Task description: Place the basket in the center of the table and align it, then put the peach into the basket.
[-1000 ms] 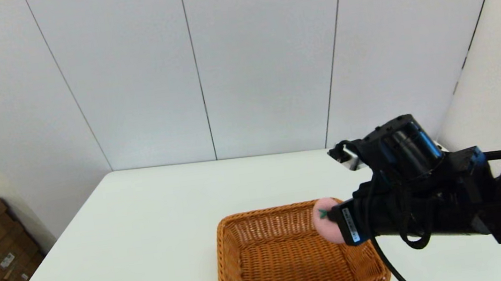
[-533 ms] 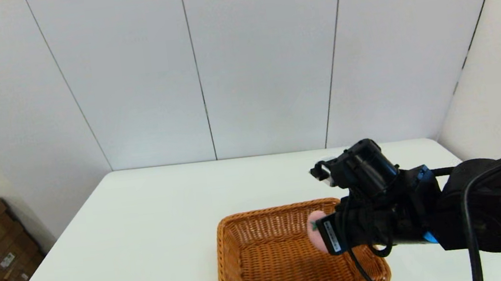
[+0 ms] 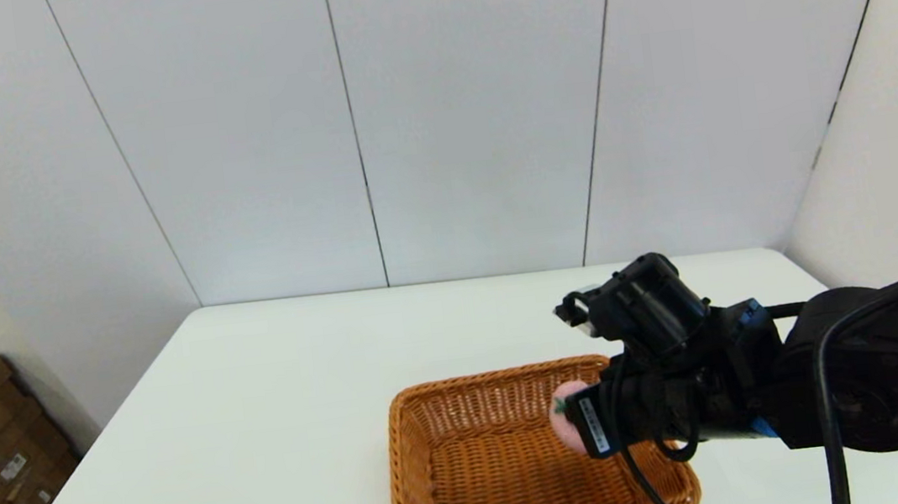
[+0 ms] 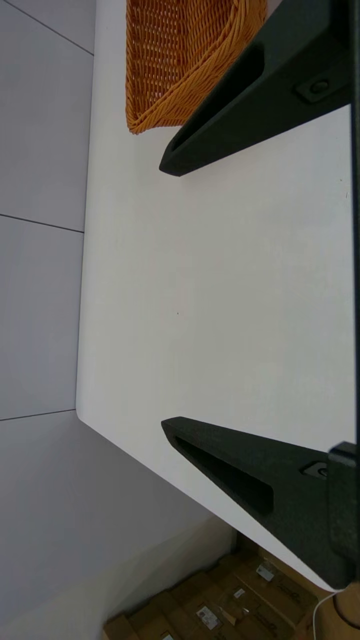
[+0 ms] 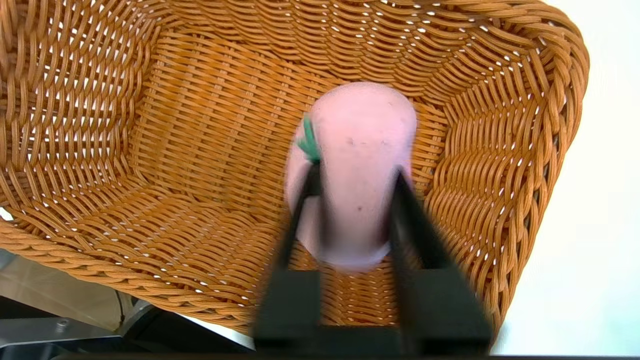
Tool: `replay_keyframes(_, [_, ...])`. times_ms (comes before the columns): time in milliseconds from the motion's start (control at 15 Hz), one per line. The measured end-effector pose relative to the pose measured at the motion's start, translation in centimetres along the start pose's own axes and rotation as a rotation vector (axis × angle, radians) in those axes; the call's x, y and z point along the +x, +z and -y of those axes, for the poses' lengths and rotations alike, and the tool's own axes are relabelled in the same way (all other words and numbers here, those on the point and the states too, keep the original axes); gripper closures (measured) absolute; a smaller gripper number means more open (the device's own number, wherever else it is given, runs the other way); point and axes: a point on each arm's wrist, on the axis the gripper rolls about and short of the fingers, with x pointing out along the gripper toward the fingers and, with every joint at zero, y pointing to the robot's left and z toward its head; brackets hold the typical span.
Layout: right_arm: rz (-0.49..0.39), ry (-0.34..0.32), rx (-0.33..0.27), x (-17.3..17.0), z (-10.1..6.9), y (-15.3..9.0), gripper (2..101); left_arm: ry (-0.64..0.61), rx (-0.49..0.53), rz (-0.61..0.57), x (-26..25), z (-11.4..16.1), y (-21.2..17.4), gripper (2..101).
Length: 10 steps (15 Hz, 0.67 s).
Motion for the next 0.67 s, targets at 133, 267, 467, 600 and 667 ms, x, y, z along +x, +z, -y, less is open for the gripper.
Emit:
replay_keyframes(133, [0.014,0.001,0.005,-0.4,0.1,0.2,57.6,0.000,0.000,0.000,0.0,0.0,0.0,5.4])
replay_keyframes(267, [0.049,0.002,0.019,-0.9,0.4,0.6,45.9,0.000,0.000,0.000,0.0,0.0,0.0,5.4])
replay_keyframes(467, [0.103,-0.014,0.043,-2.5,1.2,1.3,32.2,0.000,0.000,0.000,0.0,0.0,0.0,5.4])
replay_keyframes(600, [0.162,-0.093,0.068,-3.9,2.1,1.7,26.0,0.000,-0.001,0.000,0.0,0.0,0.0,5.4])
replay_keyframes(667, [0.193,-0.154,0.084,-4.8,2.7,1.7,23.5,0.000,-0.001,0.000,0.0,0.0,0.0,5.4])
